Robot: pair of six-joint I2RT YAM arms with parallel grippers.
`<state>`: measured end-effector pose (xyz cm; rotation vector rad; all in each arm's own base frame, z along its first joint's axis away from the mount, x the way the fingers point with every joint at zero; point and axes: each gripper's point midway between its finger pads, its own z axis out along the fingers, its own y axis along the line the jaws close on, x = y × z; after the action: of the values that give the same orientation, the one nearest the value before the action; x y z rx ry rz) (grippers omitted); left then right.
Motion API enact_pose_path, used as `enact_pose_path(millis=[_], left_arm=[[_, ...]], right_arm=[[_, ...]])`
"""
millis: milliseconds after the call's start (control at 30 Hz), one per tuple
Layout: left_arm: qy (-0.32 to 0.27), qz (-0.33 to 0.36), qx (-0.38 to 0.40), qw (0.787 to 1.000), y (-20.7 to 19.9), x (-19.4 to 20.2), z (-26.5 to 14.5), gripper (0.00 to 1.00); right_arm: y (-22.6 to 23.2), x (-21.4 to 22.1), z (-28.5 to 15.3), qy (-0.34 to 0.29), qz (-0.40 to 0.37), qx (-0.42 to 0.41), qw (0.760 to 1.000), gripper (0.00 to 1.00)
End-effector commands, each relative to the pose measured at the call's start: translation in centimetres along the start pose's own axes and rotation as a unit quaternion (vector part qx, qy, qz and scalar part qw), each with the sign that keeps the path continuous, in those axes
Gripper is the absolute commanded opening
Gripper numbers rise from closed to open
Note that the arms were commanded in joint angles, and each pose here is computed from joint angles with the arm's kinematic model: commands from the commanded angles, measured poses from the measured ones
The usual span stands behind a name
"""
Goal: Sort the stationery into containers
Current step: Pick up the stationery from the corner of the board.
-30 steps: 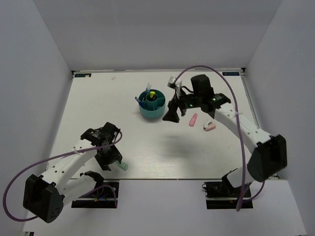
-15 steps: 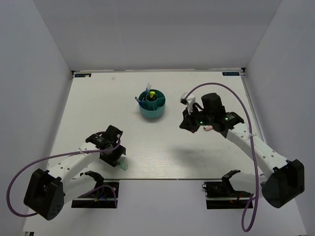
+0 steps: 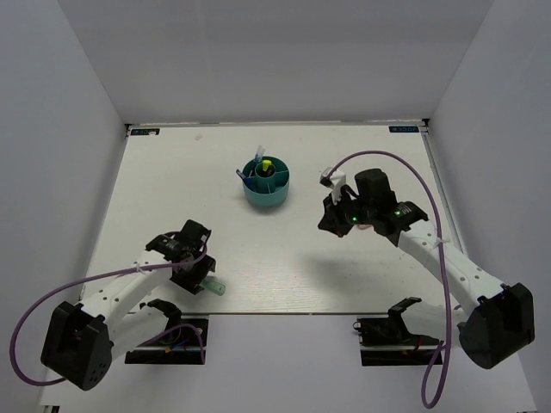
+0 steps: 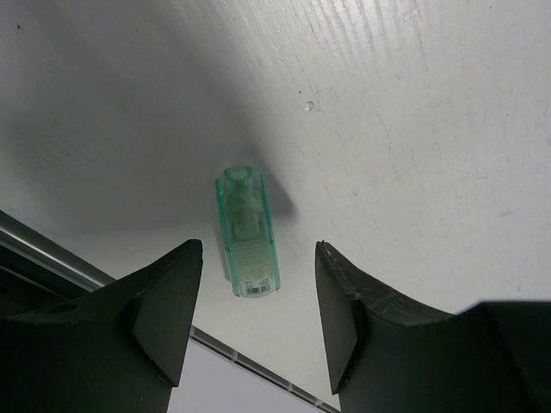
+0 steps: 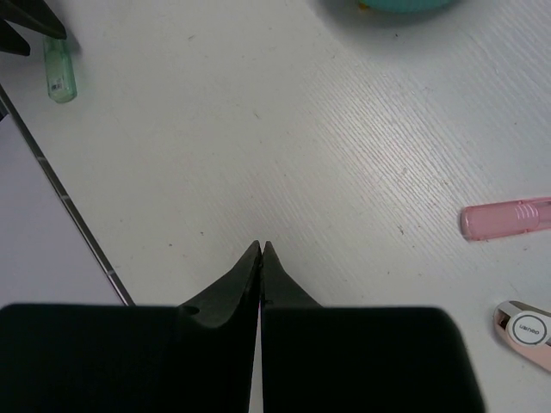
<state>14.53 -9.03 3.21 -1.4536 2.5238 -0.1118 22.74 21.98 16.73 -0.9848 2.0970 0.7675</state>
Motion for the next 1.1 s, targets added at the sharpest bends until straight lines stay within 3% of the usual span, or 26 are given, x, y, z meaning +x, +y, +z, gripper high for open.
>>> enact_pose_path(millis=[0, 500, 567, 700, 733, 767, 833, 867, 900, 1000, 1067], left_arm=[[-0.006, 0.0, -0.005, 1.0, 0.6, -0.3, 0.0, 0.66], [0.007, -0.023, -0.025, 0.999, 0.1, -0.2, 2.3, 0.63], [0.011, -0.023, -0.037, 0.999, 0.4, 0.0, 2.7, 0.58], [0.019, -0.022, -0.045, 0.999, 0.6, 0.4, 3.3, 0.39], [0.025, -0.023, -0.043, 0.999, 0.4, 0.6, 3.2, 0.33], [0.028, -0.016, -0.041, 0.999, 0.3, 0.6, 3.3, 0.2], [0.038, -0.007, -0.028, 0.999, -0.5, 1.0, 3.0, 0.04], [0.038, 0.002, -0.021, 0.999, -0.9, 0.9, 2.8, 0.0], [0.042, 0.008, -0.017, 0.999, -1.2, 1.0, 2.6, 0.0], [0.023, 0.052, 0.037, 0.998, -5.3, 0.1, -0.1, 0.0], [-0.022, 0.1, 0.078, 0.992, -8.9, -1.7, -3.3, 0.0]], right_arm=[[-0.4, -0.9, -0.4, -0.024, -0.005, 0.01, 1.0, 0.01], [-0.8, -0.6, -1.0, -0.036, 0.006, 0.016, 0.999, 0.03], [-0.7, -0.6, -1.1, -0.036, 0.007, 0.014, 0.999, 0.03], [-0.9, -0.7, -1.3, -0.042, 0.009, 0.018, 0.999, 0.03], [-0.9, -0.8, -1.4, -0.045, 0.009, 0.017, 0.999, 0.03], [-0.8, -0.7, -1.5, -0.045, 0.011, 0.015, 0.999, 0.03], [-0.9, -0.6, -1.5, -0.045, 0.013, 0.015, 0.999, 0.03], [-1.0, -0.6, -1.6, -0.046, 0.014, 0.016, 0.999, 0.03], [-1.0, -0.6, -1.6, -0.047, 0.014, 0.017, 0.999, 0.04], [-1.0, -0.4, -1.5, -0.043, 0.011, 0.012, 0.999, 0.31], [-1.2, -0.5, -1.7, -0.044, 0.009, 0.014, 0.999, 0.35]])
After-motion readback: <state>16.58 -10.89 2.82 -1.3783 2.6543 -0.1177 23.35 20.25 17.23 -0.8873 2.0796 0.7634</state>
